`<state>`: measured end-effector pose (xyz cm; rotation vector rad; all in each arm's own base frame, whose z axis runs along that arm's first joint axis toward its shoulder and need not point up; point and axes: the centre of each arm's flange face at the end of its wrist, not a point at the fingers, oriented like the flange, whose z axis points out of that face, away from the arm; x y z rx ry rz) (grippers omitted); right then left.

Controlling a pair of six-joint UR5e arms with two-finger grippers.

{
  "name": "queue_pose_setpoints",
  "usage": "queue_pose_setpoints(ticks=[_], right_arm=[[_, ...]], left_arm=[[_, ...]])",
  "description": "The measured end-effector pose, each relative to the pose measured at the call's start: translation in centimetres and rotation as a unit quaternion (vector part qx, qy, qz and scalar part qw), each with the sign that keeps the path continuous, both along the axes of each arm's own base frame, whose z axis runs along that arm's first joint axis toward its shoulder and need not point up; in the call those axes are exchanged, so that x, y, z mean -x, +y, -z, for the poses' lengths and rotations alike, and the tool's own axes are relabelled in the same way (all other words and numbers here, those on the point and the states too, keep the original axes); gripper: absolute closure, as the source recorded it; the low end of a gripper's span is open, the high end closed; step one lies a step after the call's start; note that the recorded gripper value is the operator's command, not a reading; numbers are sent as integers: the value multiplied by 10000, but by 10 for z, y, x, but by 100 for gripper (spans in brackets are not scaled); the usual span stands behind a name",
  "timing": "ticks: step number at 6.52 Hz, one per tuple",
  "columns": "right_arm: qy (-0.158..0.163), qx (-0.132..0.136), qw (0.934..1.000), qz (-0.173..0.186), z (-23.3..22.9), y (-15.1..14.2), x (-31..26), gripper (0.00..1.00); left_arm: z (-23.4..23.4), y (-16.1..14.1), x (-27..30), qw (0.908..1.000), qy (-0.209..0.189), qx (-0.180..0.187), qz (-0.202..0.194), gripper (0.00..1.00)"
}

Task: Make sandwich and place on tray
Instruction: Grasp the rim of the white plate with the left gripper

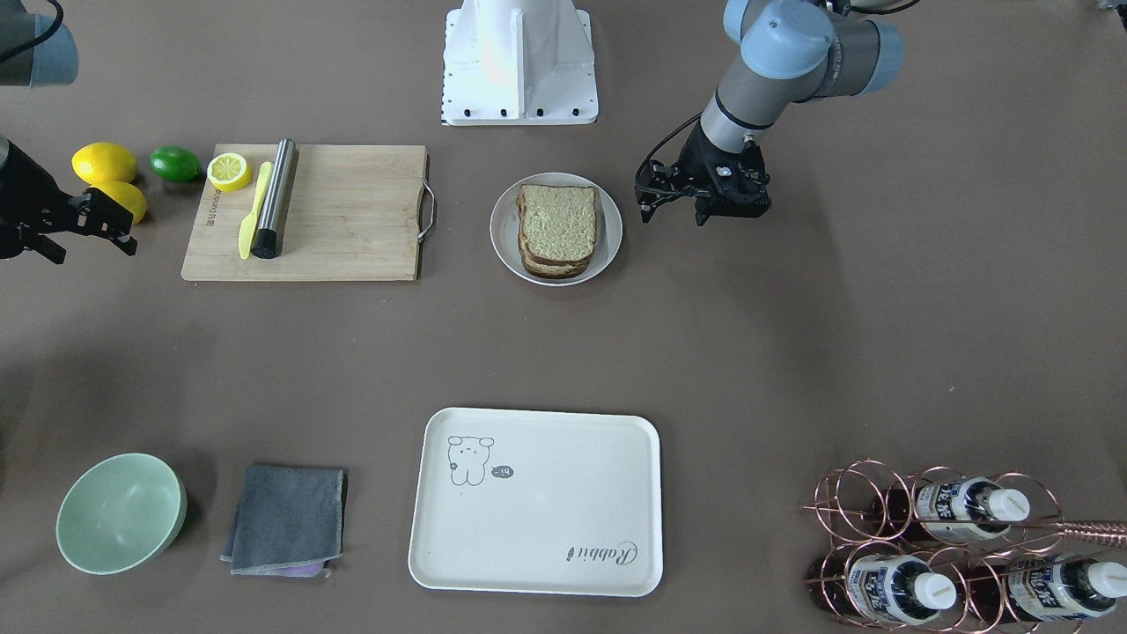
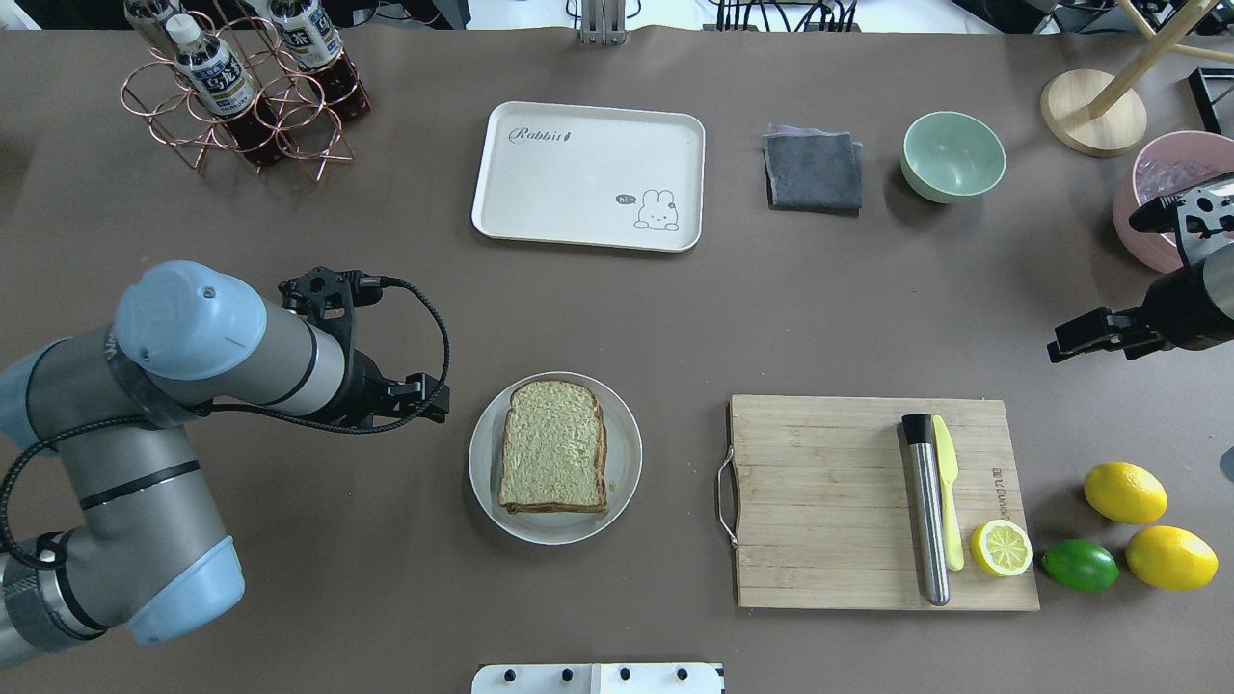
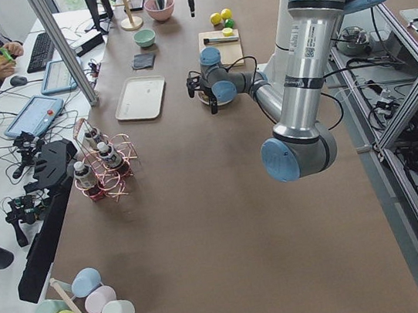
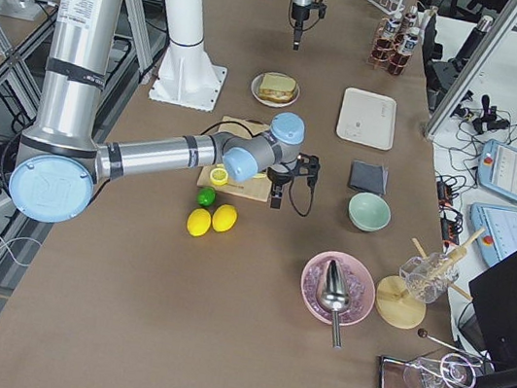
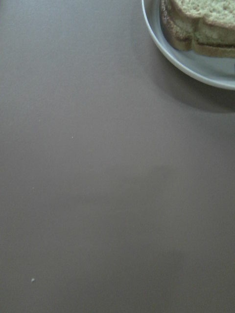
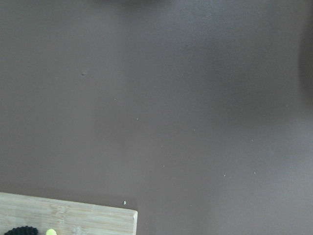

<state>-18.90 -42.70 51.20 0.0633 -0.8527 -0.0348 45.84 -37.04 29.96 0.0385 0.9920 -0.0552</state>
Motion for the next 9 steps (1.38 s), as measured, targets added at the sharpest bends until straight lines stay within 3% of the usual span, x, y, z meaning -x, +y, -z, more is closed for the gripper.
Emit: queue_pose_setpoints(ticks=[3, 9], right_arm=[[19, 30, 10000, -17, -4, 2, -3, 0], [24, 47, 10000, -25, -6, 3, -5, 0]], left_arm=[[25, 19, -42, 9998, -152, -132, -67, 51], [9, 22, -69, 9994, -310, -118, -140, 52]])
